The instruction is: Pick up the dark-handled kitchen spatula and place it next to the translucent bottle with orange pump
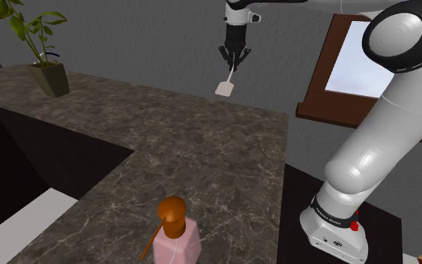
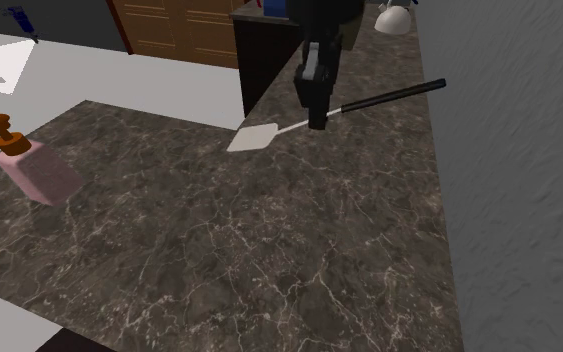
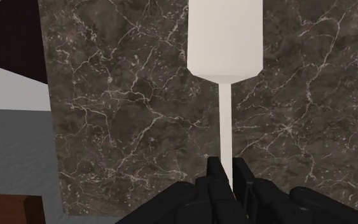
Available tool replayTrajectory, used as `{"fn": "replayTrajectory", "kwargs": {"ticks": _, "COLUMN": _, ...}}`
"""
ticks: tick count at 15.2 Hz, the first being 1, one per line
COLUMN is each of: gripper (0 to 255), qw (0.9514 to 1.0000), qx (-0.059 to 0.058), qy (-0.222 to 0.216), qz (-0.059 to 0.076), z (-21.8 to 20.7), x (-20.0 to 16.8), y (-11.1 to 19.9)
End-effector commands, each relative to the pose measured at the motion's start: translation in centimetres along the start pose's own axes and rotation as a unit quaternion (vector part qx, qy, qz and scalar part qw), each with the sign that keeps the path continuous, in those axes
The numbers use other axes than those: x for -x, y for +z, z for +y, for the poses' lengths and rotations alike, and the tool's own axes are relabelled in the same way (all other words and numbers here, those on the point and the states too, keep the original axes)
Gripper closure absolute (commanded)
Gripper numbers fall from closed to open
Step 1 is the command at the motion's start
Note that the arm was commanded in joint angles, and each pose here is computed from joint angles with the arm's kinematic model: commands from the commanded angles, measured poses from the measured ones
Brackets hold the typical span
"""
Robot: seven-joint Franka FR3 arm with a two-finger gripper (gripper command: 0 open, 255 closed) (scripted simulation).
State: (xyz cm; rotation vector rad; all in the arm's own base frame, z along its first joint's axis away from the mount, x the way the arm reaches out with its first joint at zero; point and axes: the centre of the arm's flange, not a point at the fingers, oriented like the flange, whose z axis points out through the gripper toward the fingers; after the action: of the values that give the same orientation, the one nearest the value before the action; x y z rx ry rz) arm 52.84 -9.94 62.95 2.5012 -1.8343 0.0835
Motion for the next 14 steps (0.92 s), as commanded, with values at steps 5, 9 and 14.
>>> {"fn": "replayTrajectory", "kwargs": {"ticks": 5, "gripper": 255, "qw": 1.0000, "qx": 0.000, "qy": 0.000, "qz": 0.000, "z": 1.8, "x": 7.0, "y": -0.6}}
{"fn": "replayTrajectory", "kwargs": {"ticks": 9, "gripper": 255, "qw": 1.0000, "qx": 0.000, "qy": 0.000, "qz": 0.000, "z": 3.2, "x": 12.1, "y": -1.0}}
{"fn": "replayTrajectory", "kwargs": {"ticks": 14, "gripper": 255, "qw": 1.0000, "qx": 0.000, "qy": 0.000, "qz": 0.000, "z": 4.9, "x": 18.5, "y": -1.4}}
